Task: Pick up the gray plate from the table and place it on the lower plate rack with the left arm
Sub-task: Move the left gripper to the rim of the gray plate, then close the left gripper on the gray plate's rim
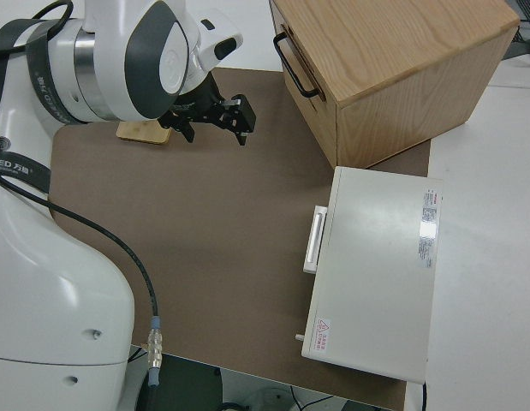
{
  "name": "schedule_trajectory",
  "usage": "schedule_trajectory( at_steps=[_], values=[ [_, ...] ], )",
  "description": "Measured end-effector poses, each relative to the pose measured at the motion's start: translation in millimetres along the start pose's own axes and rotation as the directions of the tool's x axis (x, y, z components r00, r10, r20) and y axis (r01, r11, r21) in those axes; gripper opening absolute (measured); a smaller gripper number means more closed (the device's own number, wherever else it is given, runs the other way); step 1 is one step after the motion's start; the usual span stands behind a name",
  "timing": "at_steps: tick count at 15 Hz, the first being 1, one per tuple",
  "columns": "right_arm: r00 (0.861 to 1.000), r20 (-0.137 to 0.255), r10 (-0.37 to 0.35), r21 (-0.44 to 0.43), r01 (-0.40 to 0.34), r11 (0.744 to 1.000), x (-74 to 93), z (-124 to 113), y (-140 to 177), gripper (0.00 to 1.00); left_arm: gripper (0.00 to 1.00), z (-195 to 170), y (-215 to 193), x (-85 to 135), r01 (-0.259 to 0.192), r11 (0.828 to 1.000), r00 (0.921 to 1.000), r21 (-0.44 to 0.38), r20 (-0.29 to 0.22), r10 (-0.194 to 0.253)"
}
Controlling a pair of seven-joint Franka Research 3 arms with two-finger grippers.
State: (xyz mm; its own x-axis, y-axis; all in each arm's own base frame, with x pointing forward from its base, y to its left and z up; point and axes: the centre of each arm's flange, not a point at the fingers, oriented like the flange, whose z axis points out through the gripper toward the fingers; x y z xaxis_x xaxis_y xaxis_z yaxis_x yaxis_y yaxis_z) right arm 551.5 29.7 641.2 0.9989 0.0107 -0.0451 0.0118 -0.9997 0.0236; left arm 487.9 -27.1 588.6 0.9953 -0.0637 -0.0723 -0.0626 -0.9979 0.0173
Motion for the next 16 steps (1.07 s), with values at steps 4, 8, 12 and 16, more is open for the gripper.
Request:
schedule_trajectory(
  at_steps=[4,8,12,16],
  values=[
    [1.000,0.000,0.000,0.000,0.000,1.000,0.0,0,0,0.99,1.00,30,0,3,0.005,1.000,1.0000,0.001,0.008,-0.005],
    [1.000,0.000,0.000,0.000,0.000,1.000,0.0,0,0,0.99,1.00,64,-3,3,0.011,1.000,0.9999,0.002,-0.007,-0.011],
    [1.000,0.000,0.000,0.000,0.000,1.000,0.0,0,0,0.99,1.00,91,-5,-7,0.015,1.000,0.9997,0.006,-0.019,-0.015],
    [1.000,0.000,0.000,0.000,0.000,1.000,0.0,0,0,0.99,1.00,121,-6,-14,0.015,1.000,0.9992,0.010,-0.038,-0.015]
  ],
)
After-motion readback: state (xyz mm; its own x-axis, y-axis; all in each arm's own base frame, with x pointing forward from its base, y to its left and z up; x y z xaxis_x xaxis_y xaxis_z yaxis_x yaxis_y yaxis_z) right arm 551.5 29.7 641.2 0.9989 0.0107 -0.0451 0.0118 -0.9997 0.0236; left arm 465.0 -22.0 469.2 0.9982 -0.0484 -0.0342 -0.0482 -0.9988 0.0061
